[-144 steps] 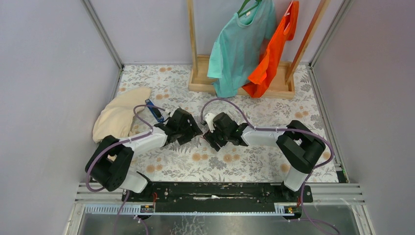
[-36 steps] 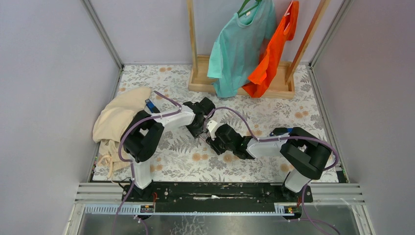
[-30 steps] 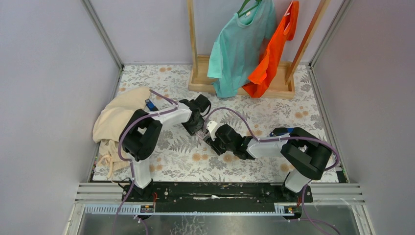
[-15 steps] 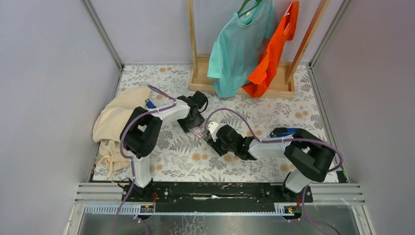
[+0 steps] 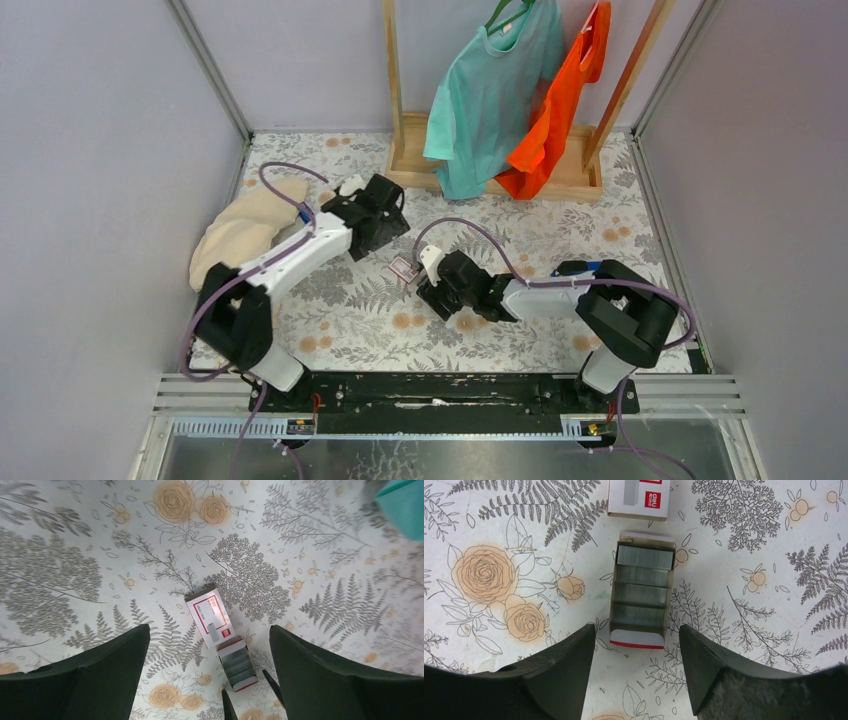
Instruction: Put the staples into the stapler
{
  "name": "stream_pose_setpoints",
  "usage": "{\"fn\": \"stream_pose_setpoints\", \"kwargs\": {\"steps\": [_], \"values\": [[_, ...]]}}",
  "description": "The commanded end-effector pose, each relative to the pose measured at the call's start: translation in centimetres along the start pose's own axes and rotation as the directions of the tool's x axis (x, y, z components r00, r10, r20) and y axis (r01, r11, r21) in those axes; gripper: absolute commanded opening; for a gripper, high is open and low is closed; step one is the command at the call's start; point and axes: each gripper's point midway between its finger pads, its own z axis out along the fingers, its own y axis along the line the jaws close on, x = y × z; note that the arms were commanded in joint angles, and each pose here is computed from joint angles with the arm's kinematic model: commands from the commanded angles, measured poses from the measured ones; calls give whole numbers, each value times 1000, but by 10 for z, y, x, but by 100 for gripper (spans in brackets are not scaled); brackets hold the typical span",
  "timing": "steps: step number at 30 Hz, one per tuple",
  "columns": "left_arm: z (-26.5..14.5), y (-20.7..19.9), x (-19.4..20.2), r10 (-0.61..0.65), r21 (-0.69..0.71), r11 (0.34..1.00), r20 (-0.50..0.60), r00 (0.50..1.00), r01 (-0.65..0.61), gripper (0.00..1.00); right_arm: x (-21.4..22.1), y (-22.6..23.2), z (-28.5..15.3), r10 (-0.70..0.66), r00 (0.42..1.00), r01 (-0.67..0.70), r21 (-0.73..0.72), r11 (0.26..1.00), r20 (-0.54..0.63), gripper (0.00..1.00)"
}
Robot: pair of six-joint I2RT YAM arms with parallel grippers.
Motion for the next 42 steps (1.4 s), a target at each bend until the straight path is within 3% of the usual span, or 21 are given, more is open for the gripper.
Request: {"fn": "stream_pose_setpoints", "kwargs": {"steps": [1,14,23,29,34,42], "values": [[-26,23,-29,39,-1,999,130,991,-39,98,6,-7,8,-10,998,13,56,998,-55,70],[-54,100,-71,3,-61,998,235,972,11,100,25,-60,-2,79,993,-54,245,968,-92,75],[-37,131,-92,-68,-81,993,189,980,85,100,-5,-56,-26,75,993,-91,186,978,95,78],[-10,132,-108,-64,-101,992,157,986,80,100,-25,-53,-50,73,940,-131,155,979,334,86],[27,123,-115,-83,-113,989,68,994,91,100,-31,-62,-66,59,907,-154,197,968,416,91],[64,118,-134,-93,-149,984,22,995,95,95,-33,-64,-69,53,904,-152,204,967,424,94]]}}
